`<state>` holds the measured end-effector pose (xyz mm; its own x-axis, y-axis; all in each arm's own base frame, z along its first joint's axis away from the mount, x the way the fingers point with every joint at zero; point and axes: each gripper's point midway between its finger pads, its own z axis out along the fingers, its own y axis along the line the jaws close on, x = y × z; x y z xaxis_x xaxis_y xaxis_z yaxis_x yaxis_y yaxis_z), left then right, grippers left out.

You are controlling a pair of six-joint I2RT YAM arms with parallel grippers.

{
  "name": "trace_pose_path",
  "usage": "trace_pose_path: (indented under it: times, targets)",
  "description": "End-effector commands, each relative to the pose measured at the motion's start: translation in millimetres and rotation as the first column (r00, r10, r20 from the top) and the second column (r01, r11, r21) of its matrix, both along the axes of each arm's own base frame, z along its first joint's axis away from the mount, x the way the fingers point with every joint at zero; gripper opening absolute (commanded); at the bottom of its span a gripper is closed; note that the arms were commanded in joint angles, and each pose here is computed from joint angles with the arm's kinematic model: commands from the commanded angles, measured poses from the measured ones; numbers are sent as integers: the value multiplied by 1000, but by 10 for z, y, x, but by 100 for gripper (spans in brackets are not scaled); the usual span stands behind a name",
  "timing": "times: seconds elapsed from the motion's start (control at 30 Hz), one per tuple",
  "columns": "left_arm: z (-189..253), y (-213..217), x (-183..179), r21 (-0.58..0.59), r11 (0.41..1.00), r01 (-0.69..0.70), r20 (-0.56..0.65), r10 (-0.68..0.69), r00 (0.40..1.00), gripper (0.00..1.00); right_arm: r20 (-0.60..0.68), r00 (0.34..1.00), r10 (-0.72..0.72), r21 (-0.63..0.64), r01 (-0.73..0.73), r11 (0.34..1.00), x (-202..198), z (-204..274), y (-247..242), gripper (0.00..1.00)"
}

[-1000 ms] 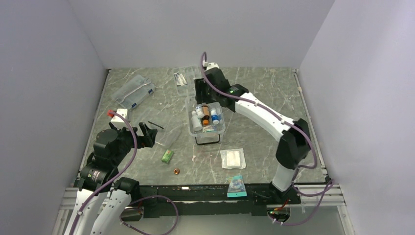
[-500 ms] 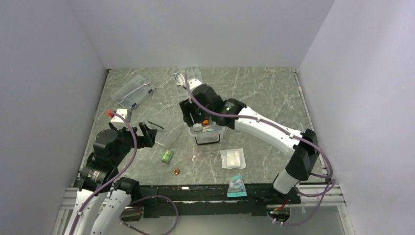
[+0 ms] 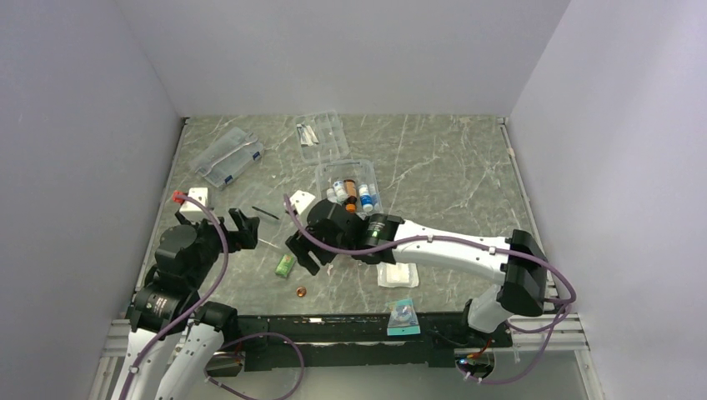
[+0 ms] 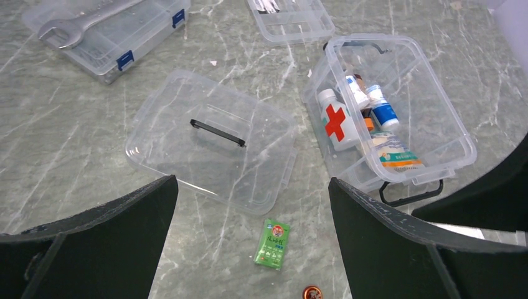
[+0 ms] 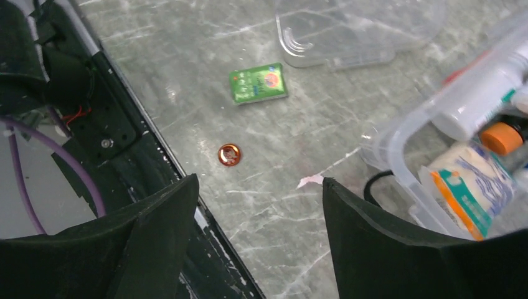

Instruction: Organize the medicine kit

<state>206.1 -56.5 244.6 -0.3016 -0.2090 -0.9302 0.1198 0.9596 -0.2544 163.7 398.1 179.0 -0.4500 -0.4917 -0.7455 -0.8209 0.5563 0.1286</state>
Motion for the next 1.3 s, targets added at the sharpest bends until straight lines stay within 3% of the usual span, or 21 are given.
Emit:
trace_pose_path:
  times: [0.0,0.47,0.73,0.9,1.27]
  targets:
    - [134,111,-16,-12,998,-64,34,64,997,99,69,994,88,67,-92,993,-137,94,275,79]
    - [225,498,-150,-34,963,-268,81,270,959,98,81,985,154,28,-157,987,-160,-594,642,87]
    - [212,504,-142,-30,961,-274,73,275,959,99,62,986,157,-36,-155,987,-106,-973,771,91]
    - [210,502,-139,-31,961,-274,71,275,959,99,76,986,146,-52,-142,988,-42,-1117,839,99]
    - [199,490,-131,-28,963,-268,67,270,961,99,96,984,147,-87,-139,986,53,-1346,929,100]
